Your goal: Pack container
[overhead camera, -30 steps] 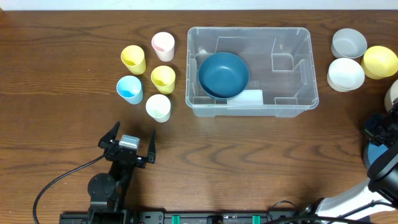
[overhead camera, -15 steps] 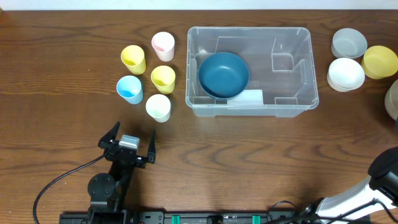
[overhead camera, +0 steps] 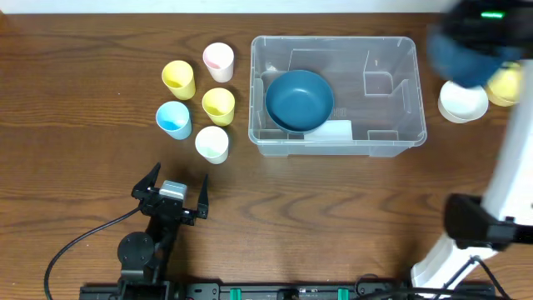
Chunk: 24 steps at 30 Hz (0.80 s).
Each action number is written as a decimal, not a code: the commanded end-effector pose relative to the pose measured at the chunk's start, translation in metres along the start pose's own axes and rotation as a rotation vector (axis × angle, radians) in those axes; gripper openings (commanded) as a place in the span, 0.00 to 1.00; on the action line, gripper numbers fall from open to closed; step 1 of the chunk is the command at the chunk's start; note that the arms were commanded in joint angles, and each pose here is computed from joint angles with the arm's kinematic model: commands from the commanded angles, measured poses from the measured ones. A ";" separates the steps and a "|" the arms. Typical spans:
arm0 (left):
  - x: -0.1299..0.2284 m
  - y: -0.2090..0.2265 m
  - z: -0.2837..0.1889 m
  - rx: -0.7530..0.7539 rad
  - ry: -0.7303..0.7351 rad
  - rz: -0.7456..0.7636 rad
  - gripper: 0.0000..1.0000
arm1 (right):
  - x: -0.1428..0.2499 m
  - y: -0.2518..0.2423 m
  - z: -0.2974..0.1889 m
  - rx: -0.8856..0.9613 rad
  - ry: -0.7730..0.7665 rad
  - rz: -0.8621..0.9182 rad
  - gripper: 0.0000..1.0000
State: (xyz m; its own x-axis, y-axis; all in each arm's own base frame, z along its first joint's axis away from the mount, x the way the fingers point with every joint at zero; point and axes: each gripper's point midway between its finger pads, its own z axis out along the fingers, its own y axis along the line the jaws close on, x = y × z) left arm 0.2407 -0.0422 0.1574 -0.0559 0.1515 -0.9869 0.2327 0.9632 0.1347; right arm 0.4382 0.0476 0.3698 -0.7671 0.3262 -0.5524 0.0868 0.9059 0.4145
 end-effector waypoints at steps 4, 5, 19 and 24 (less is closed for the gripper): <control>0.016 -0.002 0.001 0.008 0.045 0.001 0.98 | 0.039 0.058 0.080 0.165 0.045 -0.240 0.01; 0.016 -0.002 0.001 0.009 0.045 0.001 0.98 | 0.050 0.069 0.096 0.156 0.074 -0.266 0.01; 0.016 -0.002 0.001 0.009 0.045 0.001 0.98 | 0.154 0.091 0.229 0.214 0.347 -0.402 0.01; 0.016 -0.002 0.001 0.008 0.045 0.001 0.98 | 0.161 0.101 0.232 0.197 0.348 -0.417 0.01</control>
State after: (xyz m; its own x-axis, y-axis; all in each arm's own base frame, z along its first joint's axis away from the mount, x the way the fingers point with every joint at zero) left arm 0.2407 -0.0422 0.1575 -0.0555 0.1515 -0.9869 0.2327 0.9632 0.1347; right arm 0.4721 0.2467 0.1435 -0.9385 -0.1229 -0.3228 -0.1518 0.9862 0.0658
